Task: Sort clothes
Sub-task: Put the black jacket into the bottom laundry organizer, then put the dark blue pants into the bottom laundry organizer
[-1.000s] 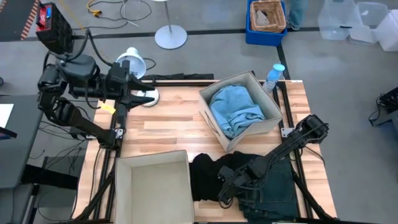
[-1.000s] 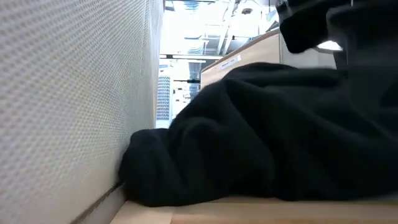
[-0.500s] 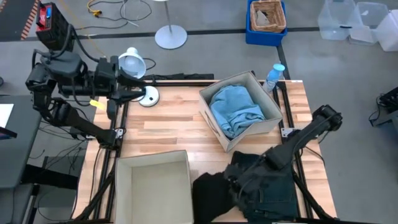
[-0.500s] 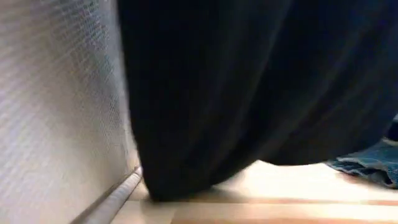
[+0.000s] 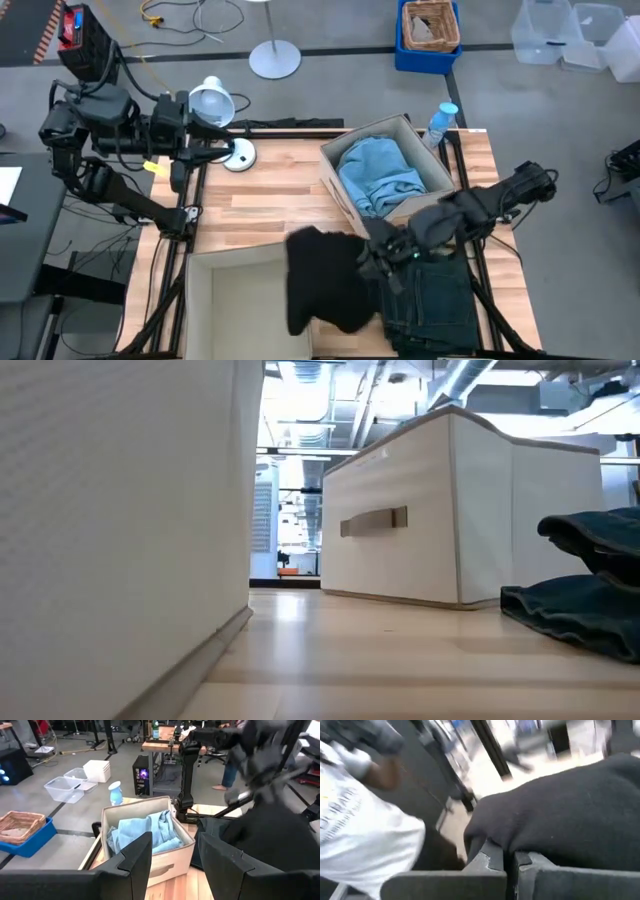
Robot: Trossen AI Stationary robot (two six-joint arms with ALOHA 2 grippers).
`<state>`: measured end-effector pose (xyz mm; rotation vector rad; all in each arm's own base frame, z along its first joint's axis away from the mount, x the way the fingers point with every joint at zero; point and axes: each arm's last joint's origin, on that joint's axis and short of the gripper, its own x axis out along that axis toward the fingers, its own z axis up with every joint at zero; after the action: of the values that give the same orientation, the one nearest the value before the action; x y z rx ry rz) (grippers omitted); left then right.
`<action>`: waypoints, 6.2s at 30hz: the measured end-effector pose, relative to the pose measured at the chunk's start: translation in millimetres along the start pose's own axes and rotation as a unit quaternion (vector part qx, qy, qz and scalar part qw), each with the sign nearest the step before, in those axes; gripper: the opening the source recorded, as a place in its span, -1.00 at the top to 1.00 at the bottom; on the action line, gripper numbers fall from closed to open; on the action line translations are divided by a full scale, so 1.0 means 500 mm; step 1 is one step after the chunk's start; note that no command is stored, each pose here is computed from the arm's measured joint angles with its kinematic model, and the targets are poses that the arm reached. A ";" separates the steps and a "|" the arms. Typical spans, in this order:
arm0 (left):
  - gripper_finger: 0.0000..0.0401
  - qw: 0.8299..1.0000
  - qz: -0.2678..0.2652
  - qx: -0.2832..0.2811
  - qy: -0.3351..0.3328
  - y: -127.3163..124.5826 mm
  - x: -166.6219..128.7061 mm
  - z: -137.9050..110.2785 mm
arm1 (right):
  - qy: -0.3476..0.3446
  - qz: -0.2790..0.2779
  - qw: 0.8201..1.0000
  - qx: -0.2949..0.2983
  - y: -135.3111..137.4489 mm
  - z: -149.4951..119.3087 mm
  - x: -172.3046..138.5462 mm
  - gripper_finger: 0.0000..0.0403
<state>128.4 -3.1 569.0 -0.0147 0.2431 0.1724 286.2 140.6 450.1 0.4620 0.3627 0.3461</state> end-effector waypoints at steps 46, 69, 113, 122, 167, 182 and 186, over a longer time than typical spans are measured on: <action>0.21 0.997 0.011 -0.062 -0.037 0.020 -0.072 -0.004 | -0.010 0.134 0.988 0.075 -0.089 0.012 0.421 0.56; 0.21 0.999 0.014 -0.046 -0.016 0.016 -0.056 -0.008 | 0.130 -0.091 0.987 0.029 -0.069 0.054 0.197 -0.10; 0.21 0.998 0.035 -0.050 -0.032 -0.007 0.069 0.024 | 0.283 -0.357 0.888 0.066 -0.078 -0.344 -0.068 -0.19; 0.21 0.996 0.047 -0.068 -0.032 -0.006 0.074 0.024 | 0.386 -0.326 0.853 0.127 -0.148 -0.390 -0.170 -0.19; 0.21 0.992 0.091 -0.090 0.000 -0.009 0.150 0.016 | 0.395 -0.161 0.877 0.221 -0.345 -0.633 -0.228 -0.17; 0.21 0.992 0.092 -0.084 0.001 -0.008 0.150 0.016 | 0.370 -0.130 0.893 0.222 -0.339 -0.626 -0.216 0.93; 0.21 0.992 0.092 -0.084 0.001 -0.008 0.150 0.016 | 0.358 -0.134 0.897 0.222 -0.333 -0.616 -0.214 0.97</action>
<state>202.5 5.6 558.8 -0.1595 0.2309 0.3752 105.2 70.8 139.8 0.7165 1.2317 0.1480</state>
